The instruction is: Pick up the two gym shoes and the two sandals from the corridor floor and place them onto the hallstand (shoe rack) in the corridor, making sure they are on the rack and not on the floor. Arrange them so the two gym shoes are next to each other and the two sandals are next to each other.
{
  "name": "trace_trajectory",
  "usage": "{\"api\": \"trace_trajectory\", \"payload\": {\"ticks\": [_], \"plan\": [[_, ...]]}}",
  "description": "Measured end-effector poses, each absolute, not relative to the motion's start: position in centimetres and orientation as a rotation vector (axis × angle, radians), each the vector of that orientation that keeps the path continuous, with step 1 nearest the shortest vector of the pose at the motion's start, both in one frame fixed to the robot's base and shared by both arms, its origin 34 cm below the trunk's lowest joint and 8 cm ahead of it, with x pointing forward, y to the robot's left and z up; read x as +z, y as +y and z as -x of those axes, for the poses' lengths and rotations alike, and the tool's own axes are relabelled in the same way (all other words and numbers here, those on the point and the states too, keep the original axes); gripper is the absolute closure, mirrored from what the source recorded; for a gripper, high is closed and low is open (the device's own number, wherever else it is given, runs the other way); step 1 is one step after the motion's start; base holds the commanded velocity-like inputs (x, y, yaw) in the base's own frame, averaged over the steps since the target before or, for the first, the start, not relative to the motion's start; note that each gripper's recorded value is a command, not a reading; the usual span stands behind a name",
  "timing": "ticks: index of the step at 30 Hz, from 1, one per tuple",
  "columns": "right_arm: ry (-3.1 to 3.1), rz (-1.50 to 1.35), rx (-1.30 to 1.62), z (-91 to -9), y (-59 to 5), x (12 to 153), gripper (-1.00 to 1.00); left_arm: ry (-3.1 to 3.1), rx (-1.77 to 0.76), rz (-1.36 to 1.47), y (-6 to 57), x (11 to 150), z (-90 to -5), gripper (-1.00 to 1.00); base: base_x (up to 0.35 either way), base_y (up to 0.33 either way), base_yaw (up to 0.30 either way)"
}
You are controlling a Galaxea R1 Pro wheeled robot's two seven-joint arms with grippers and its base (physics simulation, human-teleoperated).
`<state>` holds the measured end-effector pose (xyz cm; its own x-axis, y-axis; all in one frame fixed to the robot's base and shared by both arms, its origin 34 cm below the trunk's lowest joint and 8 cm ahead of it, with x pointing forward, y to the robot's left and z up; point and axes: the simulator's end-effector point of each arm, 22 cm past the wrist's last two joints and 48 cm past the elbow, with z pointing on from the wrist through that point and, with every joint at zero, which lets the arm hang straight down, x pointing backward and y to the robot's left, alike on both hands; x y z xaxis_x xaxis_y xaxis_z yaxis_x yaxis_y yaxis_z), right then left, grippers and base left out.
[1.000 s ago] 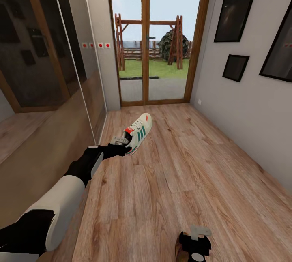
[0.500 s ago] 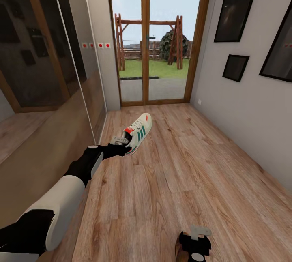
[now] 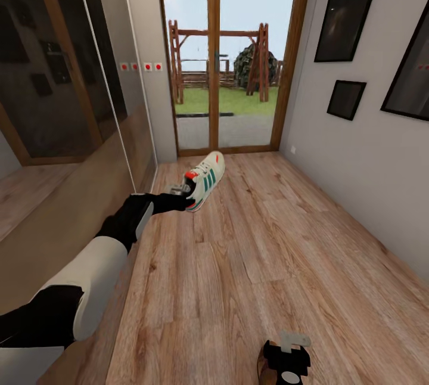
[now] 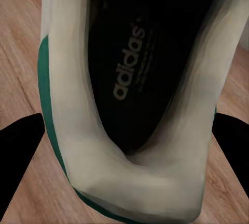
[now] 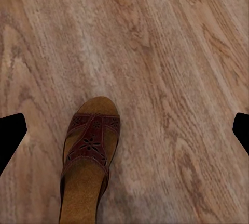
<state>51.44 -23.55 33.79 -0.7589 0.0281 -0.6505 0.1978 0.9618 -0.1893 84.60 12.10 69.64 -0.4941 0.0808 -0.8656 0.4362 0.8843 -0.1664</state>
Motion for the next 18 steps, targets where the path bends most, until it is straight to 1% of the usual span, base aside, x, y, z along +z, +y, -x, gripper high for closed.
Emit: {"api": "trace_trajectory", "payload": {"ticks": [8,12,14,18], "plan": [[2.418,-0.159,-0.323,-51.44,-23.56,33.78,-1.00,2.040,-0.440,-0.378,12.28,70.40,-84.77,1.00,0.000,-0.001,0.000],[2.419,-0.159,-0.323,-51.40,-23.55,33.74,-1.00,2.035,-0.437,-0.380,12.30,70.57,-84.82,1.00,-0.042,-0.111,0.015],[2.419,-0.159,-0.323,-51.41,-23.56,33.74,-1.00,2.034,-0.439,-0.381,12.33,70.59,-84.82,1.00,-0.105,-0.193,0.085],[2.416,-0.160,-0.324,-51.54,-23.60,33.82,-1.00,2.037,-0.439,-0.390,12.20,70.45,-84.76,1.00,-0.110,-0.131,0.182]]}}
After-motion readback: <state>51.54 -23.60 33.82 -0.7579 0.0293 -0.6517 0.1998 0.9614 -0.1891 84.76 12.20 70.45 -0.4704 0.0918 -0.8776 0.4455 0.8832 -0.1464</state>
